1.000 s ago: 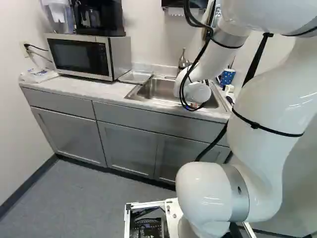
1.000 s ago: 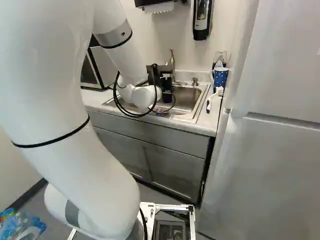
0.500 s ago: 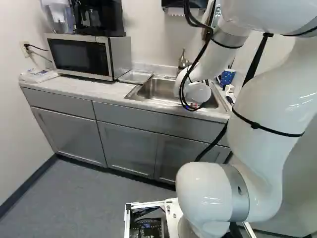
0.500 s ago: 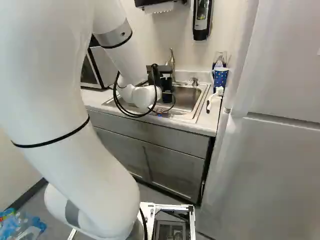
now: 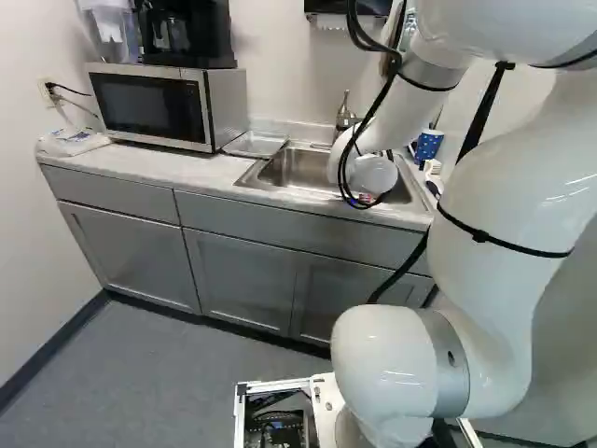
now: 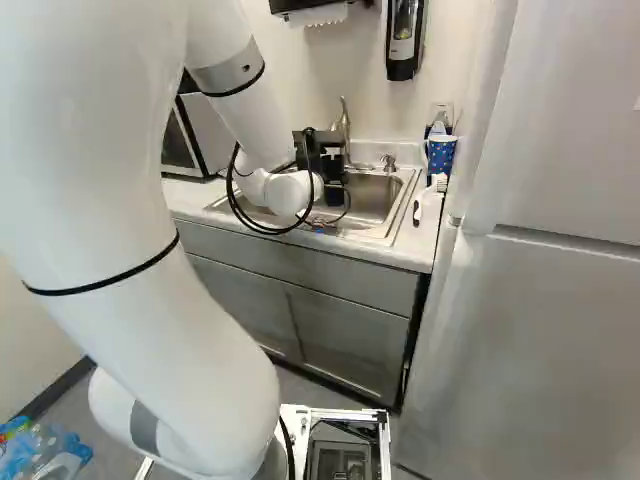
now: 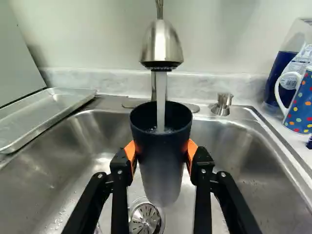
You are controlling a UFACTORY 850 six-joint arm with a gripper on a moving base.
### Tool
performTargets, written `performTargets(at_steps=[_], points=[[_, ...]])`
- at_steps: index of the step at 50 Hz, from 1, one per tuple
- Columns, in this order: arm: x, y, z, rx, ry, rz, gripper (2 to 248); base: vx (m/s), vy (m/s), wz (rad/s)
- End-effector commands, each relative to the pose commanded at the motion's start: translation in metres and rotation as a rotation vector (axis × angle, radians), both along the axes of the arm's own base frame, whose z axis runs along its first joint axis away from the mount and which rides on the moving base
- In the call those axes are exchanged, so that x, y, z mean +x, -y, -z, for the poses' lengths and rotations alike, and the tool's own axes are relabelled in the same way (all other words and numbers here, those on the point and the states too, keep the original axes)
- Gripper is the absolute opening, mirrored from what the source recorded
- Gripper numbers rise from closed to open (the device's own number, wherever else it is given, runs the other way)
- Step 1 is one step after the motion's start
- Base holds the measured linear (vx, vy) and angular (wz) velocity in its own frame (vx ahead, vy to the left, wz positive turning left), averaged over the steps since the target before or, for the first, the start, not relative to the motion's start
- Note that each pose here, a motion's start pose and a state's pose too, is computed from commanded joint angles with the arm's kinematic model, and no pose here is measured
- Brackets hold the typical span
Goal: Rinse the cup and place it in the tray
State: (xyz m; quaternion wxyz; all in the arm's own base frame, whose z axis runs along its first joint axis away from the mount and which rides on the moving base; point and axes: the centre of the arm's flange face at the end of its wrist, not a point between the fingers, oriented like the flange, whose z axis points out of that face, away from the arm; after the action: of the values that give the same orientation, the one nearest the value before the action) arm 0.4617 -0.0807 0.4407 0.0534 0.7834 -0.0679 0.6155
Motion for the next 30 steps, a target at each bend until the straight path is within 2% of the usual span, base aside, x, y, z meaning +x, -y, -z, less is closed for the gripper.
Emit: performTargets(at_steps=[30], points=[[0.0000, 0.0000, 0.0000, 0.000, 0.000, 0.000, 121, 0.000, 0.000, 0.000]])
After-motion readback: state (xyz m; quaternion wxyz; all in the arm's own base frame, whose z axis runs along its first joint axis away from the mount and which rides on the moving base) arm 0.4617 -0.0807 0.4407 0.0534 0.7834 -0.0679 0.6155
